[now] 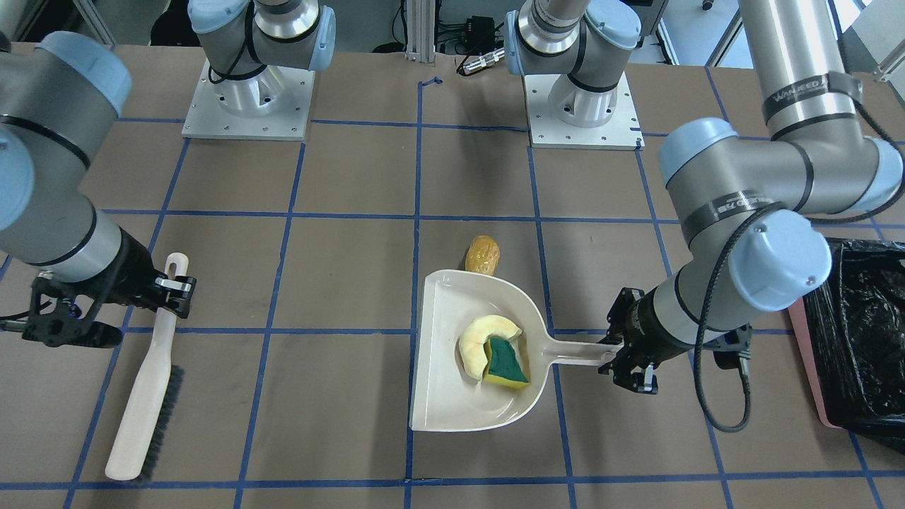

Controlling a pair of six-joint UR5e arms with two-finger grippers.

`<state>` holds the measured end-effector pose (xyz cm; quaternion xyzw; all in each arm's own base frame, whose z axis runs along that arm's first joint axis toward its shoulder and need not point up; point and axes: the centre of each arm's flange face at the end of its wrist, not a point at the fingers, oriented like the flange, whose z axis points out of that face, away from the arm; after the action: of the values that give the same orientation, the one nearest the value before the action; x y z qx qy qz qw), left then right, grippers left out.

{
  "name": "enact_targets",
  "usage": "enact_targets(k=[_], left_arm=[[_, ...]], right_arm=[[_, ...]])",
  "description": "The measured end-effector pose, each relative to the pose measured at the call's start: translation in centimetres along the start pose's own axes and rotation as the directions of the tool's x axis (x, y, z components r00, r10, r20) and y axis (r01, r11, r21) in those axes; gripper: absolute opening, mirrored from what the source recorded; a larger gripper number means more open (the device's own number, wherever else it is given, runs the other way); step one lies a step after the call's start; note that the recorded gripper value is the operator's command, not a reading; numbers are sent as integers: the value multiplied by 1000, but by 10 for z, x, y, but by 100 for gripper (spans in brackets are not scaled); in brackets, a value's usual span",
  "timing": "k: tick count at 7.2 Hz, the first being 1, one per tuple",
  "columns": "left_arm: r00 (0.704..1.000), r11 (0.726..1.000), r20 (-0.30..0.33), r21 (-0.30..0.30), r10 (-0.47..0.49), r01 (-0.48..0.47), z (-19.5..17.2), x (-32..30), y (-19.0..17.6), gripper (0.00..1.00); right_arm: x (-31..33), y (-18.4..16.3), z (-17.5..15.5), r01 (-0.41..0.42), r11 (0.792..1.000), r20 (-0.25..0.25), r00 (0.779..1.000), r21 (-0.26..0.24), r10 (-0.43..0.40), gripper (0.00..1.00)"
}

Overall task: Sweep and dump trash into bin
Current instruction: 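Lift the brush away with the right gripper while the left gripper pulls the dustpan back, then slide the dustpan with the left gripper next to the yellow potato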

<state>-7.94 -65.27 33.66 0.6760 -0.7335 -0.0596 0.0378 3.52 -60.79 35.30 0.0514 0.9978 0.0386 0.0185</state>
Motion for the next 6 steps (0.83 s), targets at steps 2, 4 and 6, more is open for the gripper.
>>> enact_targets(k=[2,4,6], left_arm=[[1000,1000,-7,-1,18,-18,-33,-28,-35,0],[999,999,7,-7,53,-53,-36,-64,-74,0],[998,999,32,-1,54,-54,-23,-99,-101,0]], right_arm=[[25,-3,35,15,999,-28,999,-53,-16,0],[47,-5,58,29,996,-25,999,-80,-31,0],[80,-8,67,56,994,-10,998,-91,-57,0]])
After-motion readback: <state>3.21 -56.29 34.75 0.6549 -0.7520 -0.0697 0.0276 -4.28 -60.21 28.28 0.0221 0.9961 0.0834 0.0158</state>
